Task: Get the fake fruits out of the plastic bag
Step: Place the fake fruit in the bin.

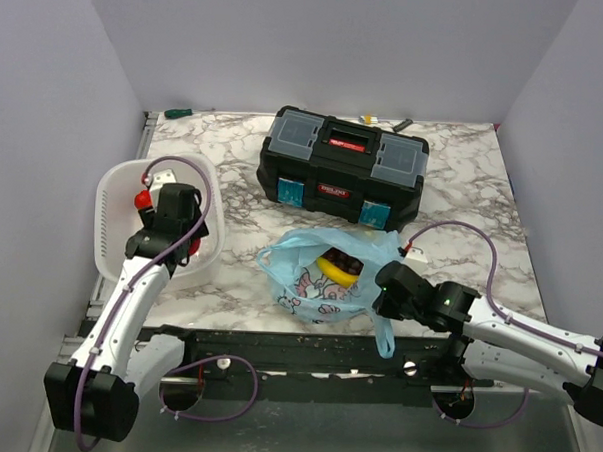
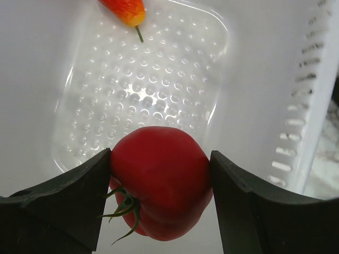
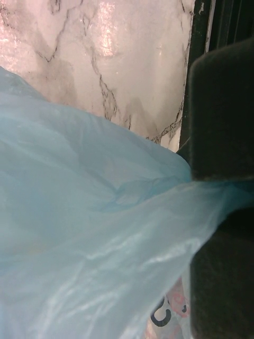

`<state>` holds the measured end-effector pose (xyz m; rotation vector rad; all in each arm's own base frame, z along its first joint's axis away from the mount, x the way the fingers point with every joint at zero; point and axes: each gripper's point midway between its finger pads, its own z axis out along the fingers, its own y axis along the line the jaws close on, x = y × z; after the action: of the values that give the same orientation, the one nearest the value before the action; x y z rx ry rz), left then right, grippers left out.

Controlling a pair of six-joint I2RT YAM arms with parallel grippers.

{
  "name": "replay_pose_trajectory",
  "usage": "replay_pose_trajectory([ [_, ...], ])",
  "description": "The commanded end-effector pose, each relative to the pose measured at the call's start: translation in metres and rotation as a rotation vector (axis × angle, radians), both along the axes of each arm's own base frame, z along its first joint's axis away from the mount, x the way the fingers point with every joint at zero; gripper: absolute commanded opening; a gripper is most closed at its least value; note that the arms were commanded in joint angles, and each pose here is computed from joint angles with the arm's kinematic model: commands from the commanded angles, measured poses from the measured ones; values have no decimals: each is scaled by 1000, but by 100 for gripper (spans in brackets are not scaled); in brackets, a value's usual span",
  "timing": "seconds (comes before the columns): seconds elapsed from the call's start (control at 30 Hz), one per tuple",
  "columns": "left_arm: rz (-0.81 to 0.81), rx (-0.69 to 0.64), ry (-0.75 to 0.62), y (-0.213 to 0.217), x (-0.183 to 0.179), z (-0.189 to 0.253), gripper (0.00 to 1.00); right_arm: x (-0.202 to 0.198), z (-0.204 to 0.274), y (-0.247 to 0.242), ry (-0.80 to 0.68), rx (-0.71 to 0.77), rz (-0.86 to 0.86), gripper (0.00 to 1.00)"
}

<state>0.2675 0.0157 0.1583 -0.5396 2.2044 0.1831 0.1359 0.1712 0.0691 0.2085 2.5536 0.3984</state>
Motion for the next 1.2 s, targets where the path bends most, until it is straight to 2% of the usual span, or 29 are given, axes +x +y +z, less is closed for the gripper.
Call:
replay_pose_trajectory([
  [0.0,205,-225,-53,6,13,4,35,4,2,-6,-27,-36,-3,1],
  [0.2,433,-260,15,32,12,-16,34,7,5,-2,-34,-45,7,1],
  [0.43,575,-413,143,31,5,-74,31,7,4,0,-36,-23,2,1],
  [0.53,572,-411,167,32,9,-89,28,7,6,0,-39,-20,4,1],
  [0.73,591,-417,219,29,2,-107,29,7,6,-2,-44,-20,2,1],
  [0.83,587,-417,221,28,0,-107,39,6,4,-1,-37,-17,2,1],
  [0.97,587,-429,204,27,-3,-103,72,6,3,1,-36,-12,4,1],
  [1.03,568,-443,183,25,-3,-95,85,6,3,2,-31,-12,7,1],
  [1.13,529,-454,119,23,-1,-77,98,6,5,2,-33,-11,8,1],
  [1.17,508,-457,94,22,0,-69,99,6,6,3,-35,-12,9,1],
])
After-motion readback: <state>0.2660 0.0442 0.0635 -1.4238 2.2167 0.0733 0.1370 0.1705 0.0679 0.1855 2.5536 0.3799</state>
